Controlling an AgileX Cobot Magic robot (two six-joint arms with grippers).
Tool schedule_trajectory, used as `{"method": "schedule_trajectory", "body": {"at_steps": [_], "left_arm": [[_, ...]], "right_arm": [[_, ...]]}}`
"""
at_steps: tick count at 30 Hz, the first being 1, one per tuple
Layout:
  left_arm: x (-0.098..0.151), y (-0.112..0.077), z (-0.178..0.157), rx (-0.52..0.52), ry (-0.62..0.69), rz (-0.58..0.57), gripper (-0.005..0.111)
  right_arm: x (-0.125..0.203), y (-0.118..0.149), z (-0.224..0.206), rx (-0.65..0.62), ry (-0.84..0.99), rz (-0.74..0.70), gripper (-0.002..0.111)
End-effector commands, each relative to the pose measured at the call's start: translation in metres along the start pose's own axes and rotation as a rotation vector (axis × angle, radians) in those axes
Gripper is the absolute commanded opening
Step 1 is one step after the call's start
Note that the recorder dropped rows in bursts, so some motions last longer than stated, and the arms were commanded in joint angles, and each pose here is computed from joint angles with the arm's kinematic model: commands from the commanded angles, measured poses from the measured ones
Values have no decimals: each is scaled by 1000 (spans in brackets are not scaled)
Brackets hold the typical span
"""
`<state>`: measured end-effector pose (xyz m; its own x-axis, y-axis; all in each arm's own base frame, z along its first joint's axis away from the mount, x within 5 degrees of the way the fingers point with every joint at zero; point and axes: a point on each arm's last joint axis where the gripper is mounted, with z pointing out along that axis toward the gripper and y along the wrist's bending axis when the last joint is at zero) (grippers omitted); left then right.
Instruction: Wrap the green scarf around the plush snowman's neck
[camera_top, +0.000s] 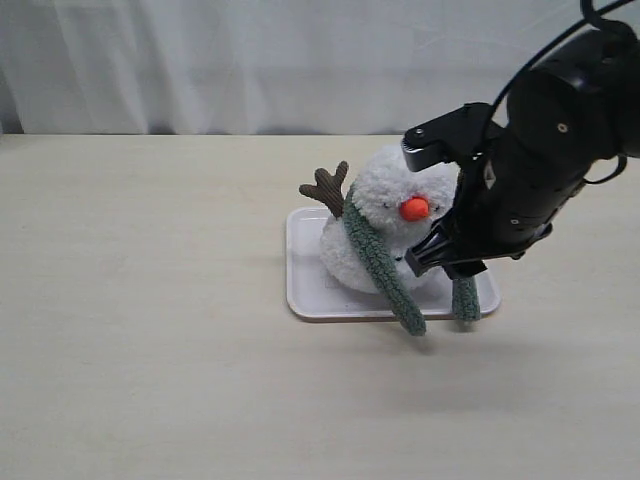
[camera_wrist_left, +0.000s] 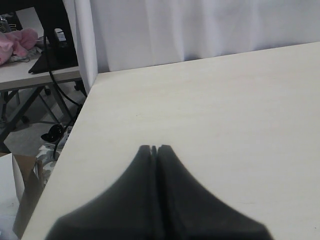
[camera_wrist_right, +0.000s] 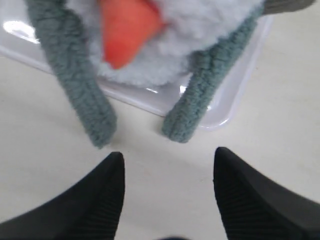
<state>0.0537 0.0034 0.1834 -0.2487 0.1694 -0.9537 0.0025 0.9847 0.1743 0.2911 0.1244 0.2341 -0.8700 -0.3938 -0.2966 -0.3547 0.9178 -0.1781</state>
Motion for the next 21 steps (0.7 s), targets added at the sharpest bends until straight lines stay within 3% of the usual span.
{"method": "schedule_trajectory", "body": {"at_steps": [1,13,21], "left_arm": [[-1,0,0,-2,-13,-1,0],[-1,0,0,-1,-13,-3,0],[-1,0,0,-1,-13,-3,0]], "right_arm": [[12,-18,29,-25,-41,105,52],[16,-10,82,-86,-175,81,52],[18,-24,100,-75,-146,145,52]]}}
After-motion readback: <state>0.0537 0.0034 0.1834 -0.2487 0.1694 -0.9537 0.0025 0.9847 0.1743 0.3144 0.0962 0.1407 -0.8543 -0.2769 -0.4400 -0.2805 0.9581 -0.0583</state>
